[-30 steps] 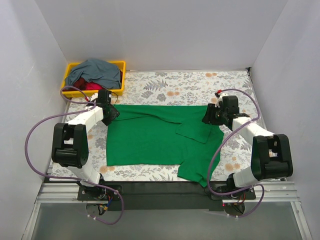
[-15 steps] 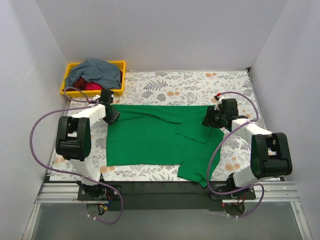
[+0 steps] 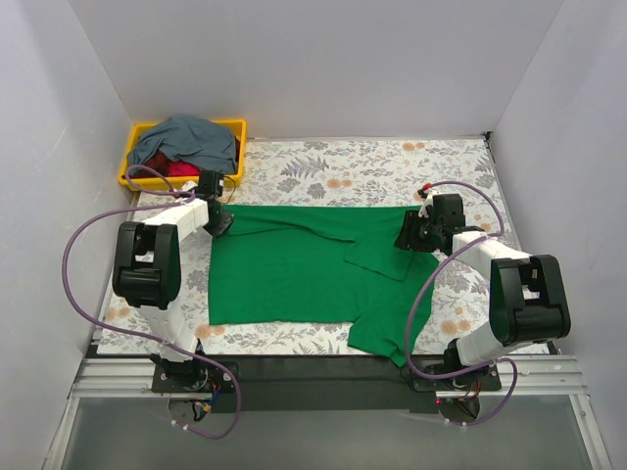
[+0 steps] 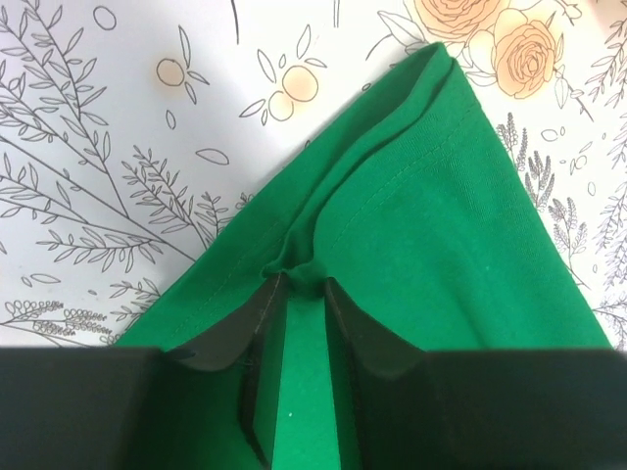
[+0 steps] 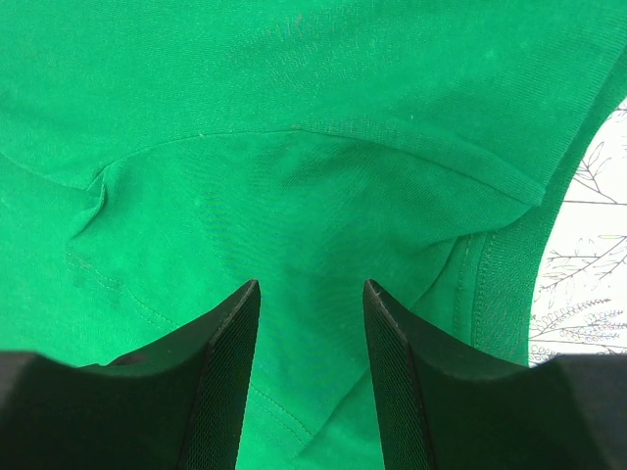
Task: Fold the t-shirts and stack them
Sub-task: Fold the tshirt
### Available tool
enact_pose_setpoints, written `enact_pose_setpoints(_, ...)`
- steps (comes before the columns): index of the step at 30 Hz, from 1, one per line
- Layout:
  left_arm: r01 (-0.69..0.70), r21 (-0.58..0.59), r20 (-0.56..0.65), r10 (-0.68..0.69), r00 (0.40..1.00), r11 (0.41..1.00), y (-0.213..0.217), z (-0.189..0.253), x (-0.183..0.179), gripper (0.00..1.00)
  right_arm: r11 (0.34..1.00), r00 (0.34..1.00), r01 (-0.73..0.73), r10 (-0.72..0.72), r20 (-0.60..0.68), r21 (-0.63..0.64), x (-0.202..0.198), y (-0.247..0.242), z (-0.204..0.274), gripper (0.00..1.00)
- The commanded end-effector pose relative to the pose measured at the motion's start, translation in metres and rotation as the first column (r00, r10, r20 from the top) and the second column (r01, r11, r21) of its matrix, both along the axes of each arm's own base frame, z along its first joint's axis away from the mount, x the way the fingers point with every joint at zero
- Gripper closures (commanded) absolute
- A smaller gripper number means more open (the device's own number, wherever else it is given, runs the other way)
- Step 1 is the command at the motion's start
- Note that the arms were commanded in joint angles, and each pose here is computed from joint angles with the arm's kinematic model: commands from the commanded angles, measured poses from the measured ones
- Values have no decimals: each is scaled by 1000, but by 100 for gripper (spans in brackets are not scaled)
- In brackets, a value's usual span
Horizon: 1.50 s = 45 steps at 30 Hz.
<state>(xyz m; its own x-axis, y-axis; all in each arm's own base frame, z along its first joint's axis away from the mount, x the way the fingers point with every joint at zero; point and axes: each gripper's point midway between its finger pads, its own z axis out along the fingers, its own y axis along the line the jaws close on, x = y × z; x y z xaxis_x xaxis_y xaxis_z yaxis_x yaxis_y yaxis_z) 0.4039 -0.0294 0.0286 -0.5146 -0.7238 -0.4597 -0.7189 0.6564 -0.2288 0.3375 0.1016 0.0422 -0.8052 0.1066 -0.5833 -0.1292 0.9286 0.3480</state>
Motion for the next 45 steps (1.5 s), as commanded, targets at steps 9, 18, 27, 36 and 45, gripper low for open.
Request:
enact_pose_setpoints(9,3,96,-3,-3,1000,995,17,20,6,100,1000,1000,-7,7,6,-6,3,-1,-6,47)
enact_pose_setpoints(18,69,194,-48,-60,997,979,30,39,8,100,1000,1000,6,-6,2,-29,4,-5,-6,47)
enact_pose_setpoints(27,112,172,-133,-89,987,979,26,12,-5,96,999,1000,-8,10,25,-49,4,-5,1,47)
enact_pose_setpoints(36,107,230,-123,-80,989,967,38,23,-18,69,995,998,44,-40,41,-84,8,-14,15,47)
enact_pose_setpoints(45,150,221,41,-162,986,964,28,69,10,53,990,985,144,-142,100,-10,41,-26,55,52)
